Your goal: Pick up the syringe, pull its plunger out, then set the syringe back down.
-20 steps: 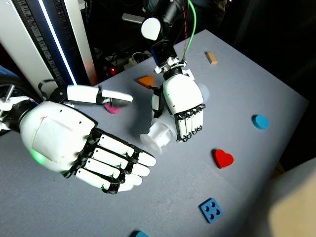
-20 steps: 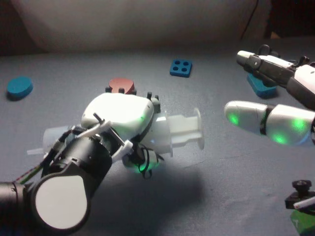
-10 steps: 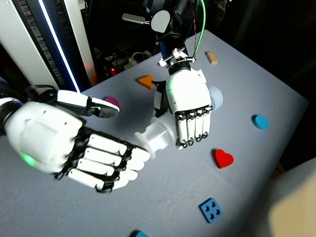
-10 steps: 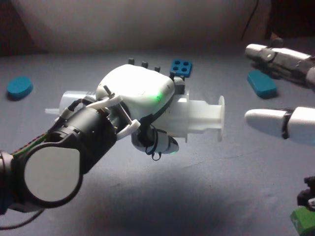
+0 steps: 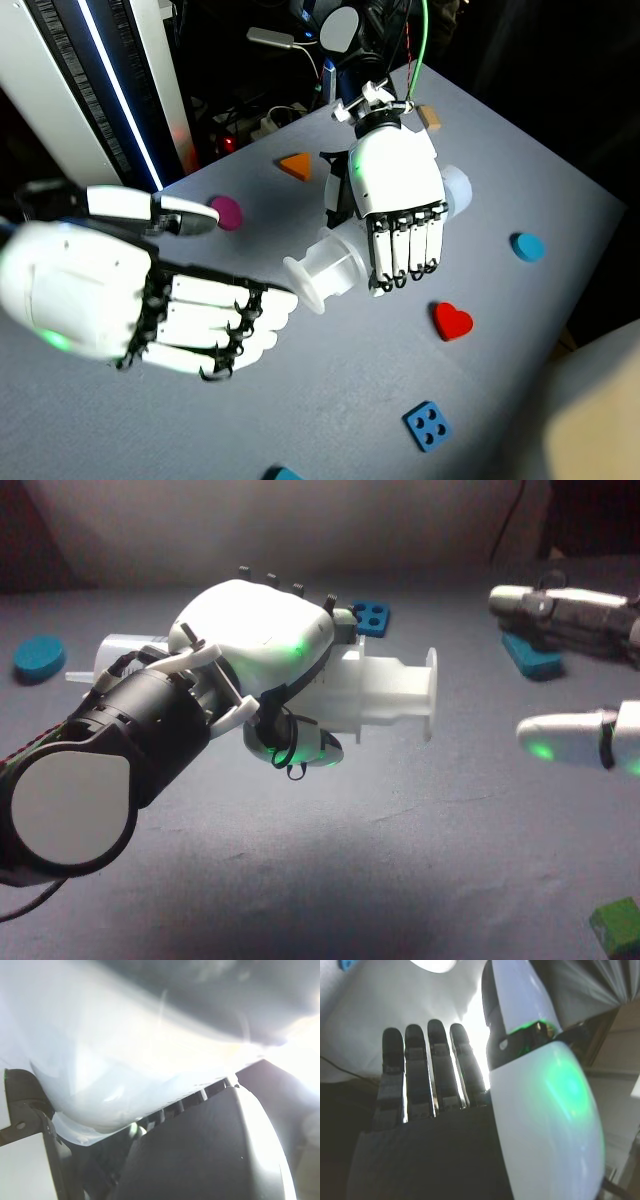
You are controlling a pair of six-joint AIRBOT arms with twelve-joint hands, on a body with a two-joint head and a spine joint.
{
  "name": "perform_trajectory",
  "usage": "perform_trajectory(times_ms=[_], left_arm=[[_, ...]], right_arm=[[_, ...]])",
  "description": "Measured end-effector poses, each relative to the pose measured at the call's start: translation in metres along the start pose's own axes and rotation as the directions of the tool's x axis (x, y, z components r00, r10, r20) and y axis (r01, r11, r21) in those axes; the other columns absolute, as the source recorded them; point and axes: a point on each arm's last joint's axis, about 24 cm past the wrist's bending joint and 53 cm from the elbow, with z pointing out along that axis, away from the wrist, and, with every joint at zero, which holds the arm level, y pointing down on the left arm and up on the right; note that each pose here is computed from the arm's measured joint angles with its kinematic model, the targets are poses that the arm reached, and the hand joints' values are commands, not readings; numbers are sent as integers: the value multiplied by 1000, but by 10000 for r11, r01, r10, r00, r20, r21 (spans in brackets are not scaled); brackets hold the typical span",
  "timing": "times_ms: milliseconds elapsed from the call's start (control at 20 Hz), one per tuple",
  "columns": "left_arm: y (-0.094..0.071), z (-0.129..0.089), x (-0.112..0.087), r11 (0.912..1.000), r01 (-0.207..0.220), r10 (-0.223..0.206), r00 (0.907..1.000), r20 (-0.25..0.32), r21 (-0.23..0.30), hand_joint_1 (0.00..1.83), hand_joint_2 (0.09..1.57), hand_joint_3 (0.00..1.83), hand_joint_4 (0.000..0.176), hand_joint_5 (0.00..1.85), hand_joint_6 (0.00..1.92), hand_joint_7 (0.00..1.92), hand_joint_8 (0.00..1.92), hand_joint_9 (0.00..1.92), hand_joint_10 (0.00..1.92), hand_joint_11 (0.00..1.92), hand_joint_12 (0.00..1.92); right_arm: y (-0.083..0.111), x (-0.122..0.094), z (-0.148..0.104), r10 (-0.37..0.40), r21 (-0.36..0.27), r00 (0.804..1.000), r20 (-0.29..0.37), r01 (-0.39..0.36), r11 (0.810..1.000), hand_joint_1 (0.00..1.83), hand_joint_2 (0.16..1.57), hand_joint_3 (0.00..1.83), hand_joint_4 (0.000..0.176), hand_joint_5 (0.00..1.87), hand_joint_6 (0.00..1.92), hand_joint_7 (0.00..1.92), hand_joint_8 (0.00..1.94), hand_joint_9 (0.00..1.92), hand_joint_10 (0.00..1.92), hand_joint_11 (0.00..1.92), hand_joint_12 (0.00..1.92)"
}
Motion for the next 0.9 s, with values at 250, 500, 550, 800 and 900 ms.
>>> perform_trajectory(times_ms=[250, 500, 550, 800, 900], left_arm=[[-6, 2, -4, 9998, -48, 47, 10000, 39, 167, 1354, 1201, 0, 0, 698, 1169, 865, 1213, 766, 1503, 686, 1340], [-9, 3, -8, 9997, -17, 15, 9999, 100, 229, 1354, 1200, 0, 0, 703, 1164, 871, 1200, 758, 1519, 691, 1364], [-11, 3, -9, 9997, -26, 23, 9999, 138, 259, 1355, 1199, 0, 0, 706, 1160, 871, 1196, 761, 1517, 696, 1366], [-18, 6, -4, 9992, 50, -53, 10000, 82, 395, 1361, 1197, 0, 0, 709, 1159, 888, 1183, 749, 1515, 698, 1379], [-19, 6, -3, 9991, 54, -56, 10000, 53, 412, 1356, 1197, 0, 0, 712, 1161, 891, 1178, 747, 1522, 679, 1352]], right_arm=[[2, 4, 16, -623, -686, 9980, -110, 614, 9958, 1039, 1070, 6, 0, 217, 0, 248, 0, 225, 0, 0, 607], [6, 8, 26, -627, -887, 9979, -142, 612, 9942, 1057, 1064, 1, 0, 239, 4, 267, 3, 227, 0, 0, 585], [5, 11, 28, -650, -870, 9976, -221, 629, 9942, 1056, 1065, 1, 0, 241, 4, 272, 5, 228, 1, 0, 586], [-1, 18, 49, -736, -936, 9968, -305, 704, 9931, 1033, 1063, 0, 0, 245, 4, 284, 5, 241, 5, 0, 596], [-1, 22, 54, -721, -1013, 9967, -364, 681, 9925, 1025, 1056, 0, 0, 240, 1, 269, 0, 237, 3, 0, 599]])
